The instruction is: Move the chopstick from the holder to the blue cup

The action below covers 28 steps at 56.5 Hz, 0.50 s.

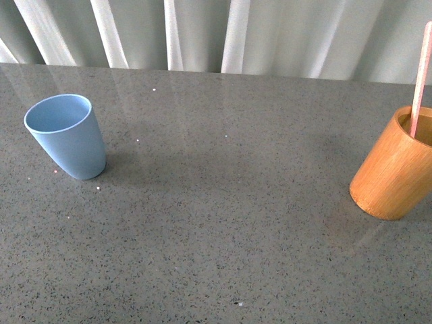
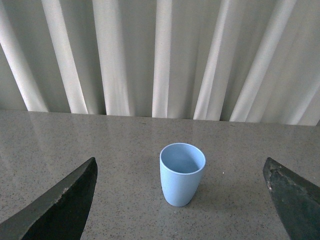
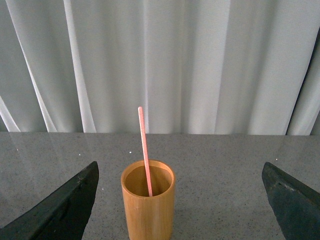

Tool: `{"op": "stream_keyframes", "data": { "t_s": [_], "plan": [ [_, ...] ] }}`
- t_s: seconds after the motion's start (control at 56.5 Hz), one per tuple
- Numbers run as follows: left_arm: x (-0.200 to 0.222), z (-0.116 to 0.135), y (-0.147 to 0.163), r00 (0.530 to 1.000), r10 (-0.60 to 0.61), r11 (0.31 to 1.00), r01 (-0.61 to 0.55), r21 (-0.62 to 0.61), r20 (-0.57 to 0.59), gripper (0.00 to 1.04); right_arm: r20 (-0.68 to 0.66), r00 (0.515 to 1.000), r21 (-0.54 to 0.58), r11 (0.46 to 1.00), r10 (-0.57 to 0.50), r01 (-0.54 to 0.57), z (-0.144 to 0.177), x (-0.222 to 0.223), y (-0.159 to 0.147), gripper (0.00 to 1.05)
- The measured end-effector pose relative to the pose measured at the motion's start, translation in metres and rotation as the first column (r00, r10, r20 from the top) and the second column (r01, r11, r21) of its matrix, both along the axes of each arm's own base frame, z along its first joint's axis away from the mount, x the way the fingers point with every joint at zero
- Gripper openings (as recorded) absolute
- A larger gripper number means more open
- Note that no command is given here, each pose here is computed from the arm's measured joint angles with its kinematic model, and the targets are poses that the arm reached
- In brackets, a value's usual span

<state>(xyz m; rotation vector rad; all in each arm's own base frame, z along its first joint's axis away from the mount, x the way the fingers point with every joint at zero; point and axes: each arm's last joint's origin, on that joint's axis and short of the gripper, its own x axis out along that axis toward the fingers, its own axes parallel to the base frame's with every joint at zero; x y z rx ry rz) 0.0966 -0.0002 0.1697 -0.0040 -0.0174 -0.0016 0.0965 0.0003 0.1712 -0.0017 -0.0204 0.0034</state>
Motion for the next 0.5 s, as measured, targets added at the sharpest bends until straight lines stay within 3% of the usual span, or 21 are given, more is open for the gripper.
{"op": "stream_keyframes", "data": {
  "t_s": [0.495],
  "plan": [
    [0.0000,0.0000,0.0000,1.000,0.000,1.000,0.000,0.000,0.000,0.98,0.000,1.000,0.000,1.000,0.000,0.000,0.0000,0.0000,0.0000,0.95]
  ]
}}
